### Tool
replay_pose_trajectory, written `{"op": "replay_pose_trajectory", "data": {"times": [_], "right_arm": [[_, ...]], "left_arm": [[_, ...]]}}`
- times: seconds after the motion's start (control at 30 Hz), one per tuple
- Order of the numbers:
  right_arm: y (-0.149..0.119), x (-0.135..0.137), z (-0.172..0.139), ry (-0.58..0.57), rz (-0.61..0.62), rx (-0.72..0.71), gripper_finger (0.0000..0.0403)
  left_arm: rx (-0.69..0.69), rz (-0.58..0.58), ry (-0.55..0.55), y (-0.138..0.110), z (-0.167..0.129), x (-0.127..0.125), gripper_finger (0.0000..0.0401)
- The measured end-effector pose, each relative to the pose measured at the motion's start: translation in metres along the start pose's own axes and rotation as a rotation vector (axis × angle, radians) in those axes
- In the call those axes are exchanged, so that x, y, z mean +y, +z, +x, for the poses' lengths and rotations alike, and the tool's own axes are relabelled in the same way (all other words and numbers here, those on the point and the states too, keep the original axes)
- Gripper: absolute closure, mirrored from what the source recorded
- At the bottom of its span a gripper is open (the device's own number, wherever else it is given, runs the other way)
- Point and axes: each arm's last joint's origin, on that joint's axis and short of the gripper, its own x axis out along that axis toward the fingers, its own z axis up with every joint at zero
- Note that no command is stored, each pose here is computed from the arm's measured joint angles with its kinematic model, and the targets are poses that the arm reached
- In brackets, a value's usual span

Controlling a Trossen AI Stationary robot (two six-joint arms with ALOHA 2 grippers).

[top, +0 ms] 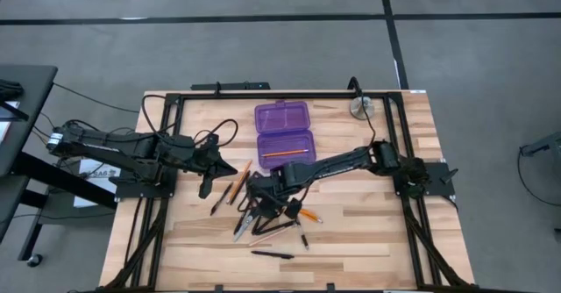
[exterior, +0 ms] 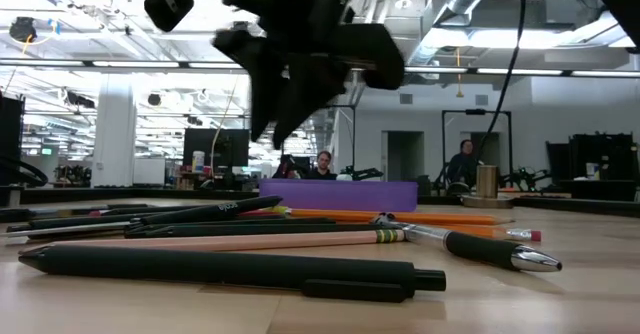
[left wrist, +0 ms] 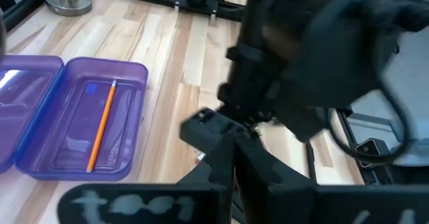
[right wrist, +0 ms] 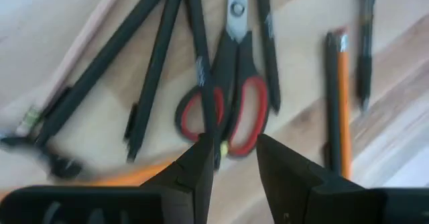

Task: Pick & place school supplies into a supply box
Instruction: Put the black pen into the purple supply box

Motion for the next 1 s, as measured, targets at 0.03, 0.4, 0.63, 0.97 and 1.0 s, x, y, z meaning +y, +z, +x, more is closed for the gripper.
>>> {"op": "replay_pose_trajectory", "data": {"times": [0.03,0.4,0.63,0.97,1.0], "right_arm": [[0.001,0.002,0.0,0.009,-0.003,0.005,0.0295],[0.008,0.005,0.006,0.014,0.004,-0.071,0.0295],[0.005,0.008,0.024,0.052,0.015,-0.043,0.0295],[0.004,0.005,0.035,0.041,0.001,-0.054,0.0295],[0.003,0.005,0.035,0.045,0.003,-0.05,0.0295]], "left_arm": [[0.0,-0.004,0.0,0.0,0.0,0.0,0.0401],[0.005,-0.016,0.001,0.0,0.0,0.0,0.0401],[0.005,-0.032,-0.001,0.0,0.0,0.0,0.0401],[0.005,-0.039,-0.003,0.0,0.0,0.0,0.0401],[0.005,-0.039,-0.003,0.0,0.0,0.0,0.0401]]}}
